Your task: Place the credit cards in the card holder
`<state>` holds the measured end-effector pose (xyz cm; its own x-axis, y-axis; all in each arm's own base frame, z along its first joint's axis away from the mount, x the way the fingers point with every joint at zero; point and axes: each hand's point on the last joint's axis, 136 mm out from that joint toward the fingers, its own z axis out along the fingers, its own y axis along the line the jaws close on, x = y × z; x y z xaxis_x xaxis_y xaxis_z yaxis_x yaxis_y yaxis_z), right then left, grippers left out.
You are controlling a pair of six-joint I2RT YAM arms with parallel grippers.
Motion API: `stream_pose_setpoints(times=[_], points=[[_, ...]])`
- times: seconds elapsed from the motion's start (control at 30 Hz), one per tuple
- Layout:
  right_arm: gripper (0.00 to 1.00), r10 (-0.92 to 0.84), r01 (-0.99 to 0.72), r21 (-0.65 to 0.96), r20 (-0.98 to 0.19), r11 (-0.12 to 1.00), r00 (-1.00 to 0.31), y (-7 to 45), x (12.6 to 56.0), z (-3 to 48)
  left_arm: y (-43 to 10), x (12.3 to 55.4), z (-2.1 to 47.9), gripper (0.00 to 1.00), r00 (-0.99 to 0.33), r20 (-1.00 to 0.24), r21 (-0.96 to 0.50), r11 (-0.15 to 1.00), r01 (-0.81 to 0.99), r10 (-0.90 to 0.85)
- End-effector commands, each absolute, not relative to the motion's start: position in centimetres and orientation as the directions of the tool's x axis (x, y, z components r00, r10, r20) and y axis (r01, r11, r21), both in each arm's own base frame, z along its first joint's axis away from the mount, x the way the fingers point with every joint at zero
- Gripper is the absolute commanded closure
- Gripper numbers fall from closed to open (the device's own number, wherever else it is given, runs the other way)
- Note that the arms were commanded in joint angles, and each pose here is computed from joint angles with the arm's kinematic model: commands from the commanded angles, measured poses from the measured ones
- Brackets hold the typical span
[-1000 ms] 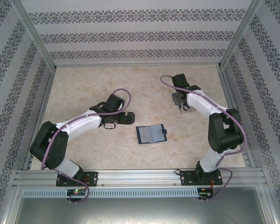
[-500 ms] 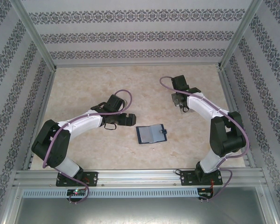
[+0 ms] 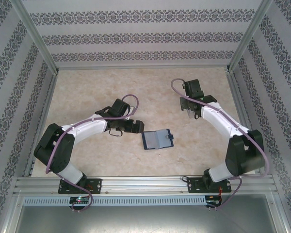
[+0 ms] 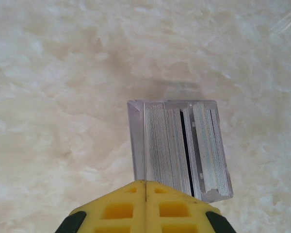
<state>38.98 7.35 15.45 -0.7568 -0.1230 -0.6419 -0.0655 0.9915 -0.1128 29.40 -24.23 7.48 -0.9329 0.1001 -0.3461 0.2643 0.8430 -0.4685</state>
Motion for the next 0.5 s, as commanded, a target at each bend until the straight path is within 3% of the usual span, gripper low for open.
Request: stream_pose_setpoints(times=[0.0, 0.2, 0.33, 0.47], points=[[1.0, -0.057, -0.094, 0.019, -0.67, 0.995, -0.74, 8.7, 37.8, 17.0, -24.9, 28.7, 8.1, 0.07, -0.94, -0.326, -0.536, 0.8, 0.268, 0.097], [1.0, 0.021, -0.24, 0.36, -0.591, 0.902, -0.806, 14.3, 32.5, 16.6, -26.1, 27.3, 7.7, 0.16, -0.956, -0.263, -0.607, 0.747, 0.272, 0.134], [1.0, 0.041, -0.289, 0.597, -0.476, 0.748, -0.878, 18.4, 28.7, 14.8, -26.5, 27.2, 6.3, 0.29, -0.962, -0.235, -0.617, 0.744, 0.258, 0.138], [1.0, 0.008, -0.275, 0.722, -0.361, 0.635, -0.932, 20.4, 26.1, 12.2, -27.1, 27.9, 5.1, 0.47, -0.969, -0.209, -0.633, 0.737, 0.236, 0.131]])
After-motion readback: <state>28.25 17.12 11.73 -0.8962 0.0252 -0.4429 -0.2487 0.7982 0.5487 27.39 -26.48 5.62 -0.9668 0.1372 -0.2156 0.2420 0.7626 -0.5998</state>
